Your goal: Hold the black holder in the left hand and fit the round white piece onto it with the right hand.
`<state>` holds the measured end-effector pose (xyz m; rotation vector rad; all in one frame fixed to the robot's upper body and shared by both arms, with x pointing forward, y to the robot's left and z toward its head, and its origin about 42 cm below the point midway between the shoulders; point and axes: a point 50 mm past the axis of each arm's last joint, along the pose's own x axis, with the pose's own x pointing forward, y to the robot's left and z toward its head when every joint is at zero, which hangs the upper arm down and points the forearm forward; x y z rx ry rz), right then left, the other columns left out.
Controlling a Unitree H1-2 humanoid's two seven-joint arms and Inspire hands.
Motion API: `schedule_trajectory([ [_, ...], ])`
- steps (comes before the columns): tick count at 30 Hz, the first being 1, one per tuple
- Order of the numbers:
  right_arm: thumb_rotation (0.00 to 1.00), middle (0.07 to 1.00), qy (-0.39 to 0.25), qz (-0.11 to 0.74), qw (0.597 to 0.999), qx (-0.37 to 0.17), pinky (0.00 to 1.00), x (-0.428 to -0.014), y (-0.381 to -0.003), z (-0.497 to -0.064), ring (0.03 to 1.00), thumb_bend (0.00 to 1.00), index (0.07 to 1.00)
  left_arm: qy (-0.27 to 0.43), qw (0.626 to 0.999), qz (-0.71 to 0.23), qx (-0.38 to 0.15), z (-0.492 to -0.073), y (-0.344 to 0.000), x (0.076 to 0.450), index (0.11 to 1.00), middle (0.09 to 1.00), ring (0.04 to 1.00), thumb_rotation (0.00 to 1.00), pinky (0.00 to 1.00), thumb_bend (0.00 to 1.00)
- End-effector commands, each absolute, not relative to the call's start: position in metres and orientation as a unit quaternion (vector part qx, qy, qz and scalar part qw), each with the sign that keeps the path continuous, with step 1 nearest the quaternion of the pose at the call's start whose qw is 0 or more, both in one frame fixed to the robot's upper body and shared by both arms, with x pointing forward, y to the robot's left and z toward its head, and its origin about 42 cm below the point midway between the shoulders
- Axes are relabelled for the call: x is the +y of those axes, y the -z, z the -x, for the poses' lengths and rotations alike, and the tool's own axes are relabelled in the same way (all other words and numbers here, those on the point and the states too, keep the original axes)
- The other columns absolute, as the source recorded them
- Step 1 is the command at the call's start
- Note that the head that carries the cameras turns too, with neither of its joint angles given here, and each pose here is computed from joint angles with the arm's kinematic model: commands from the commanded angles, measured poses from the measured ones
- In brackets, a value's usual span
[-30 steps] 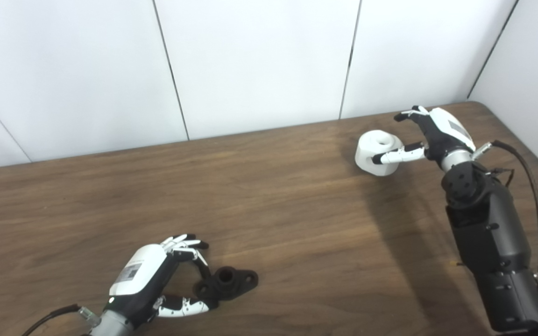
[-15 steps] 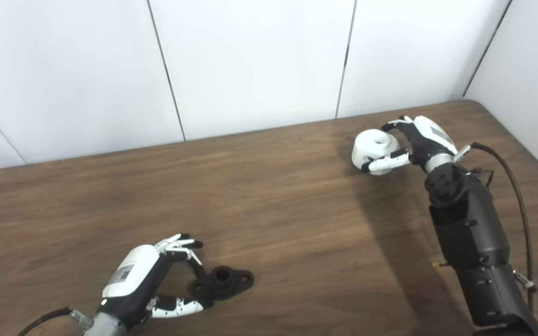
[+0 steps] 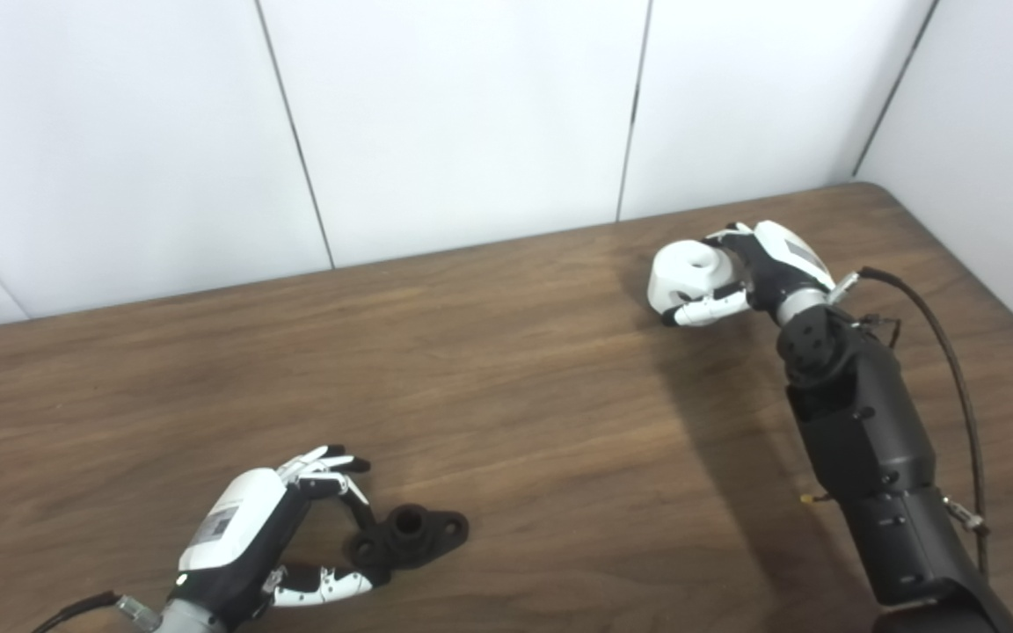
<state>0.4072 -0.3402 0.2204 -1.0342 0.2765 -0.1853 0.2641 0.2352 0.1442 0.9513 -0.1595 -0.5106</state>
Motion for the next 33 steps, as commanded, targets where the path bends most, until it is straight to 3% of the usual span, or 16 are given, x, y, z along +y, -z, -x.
schedule_trajectory([
  [1,0.32,0.969,0.118,0.503,0.851,0.091,0.94,-0.3461,-0.2508,-0.4155,1.000,0.85,0.774,0.264,0.847,-0.462,-0.017,-0.2551,-0.1270,0.2471,0.488,0.826,0.920,0.06,0.90,0.52],
  [33,0.25,0.914,0.124,0.513,0.848,0.057,0.98,-0.3512,-0.2512,-0.4130,0.981,0.81,0.658,0.260,0.843,-0.470,-0.026,-0.2542,-0.1278,0.2449,0.487,0.814,0.905,0.06,0.97,0.52],
])
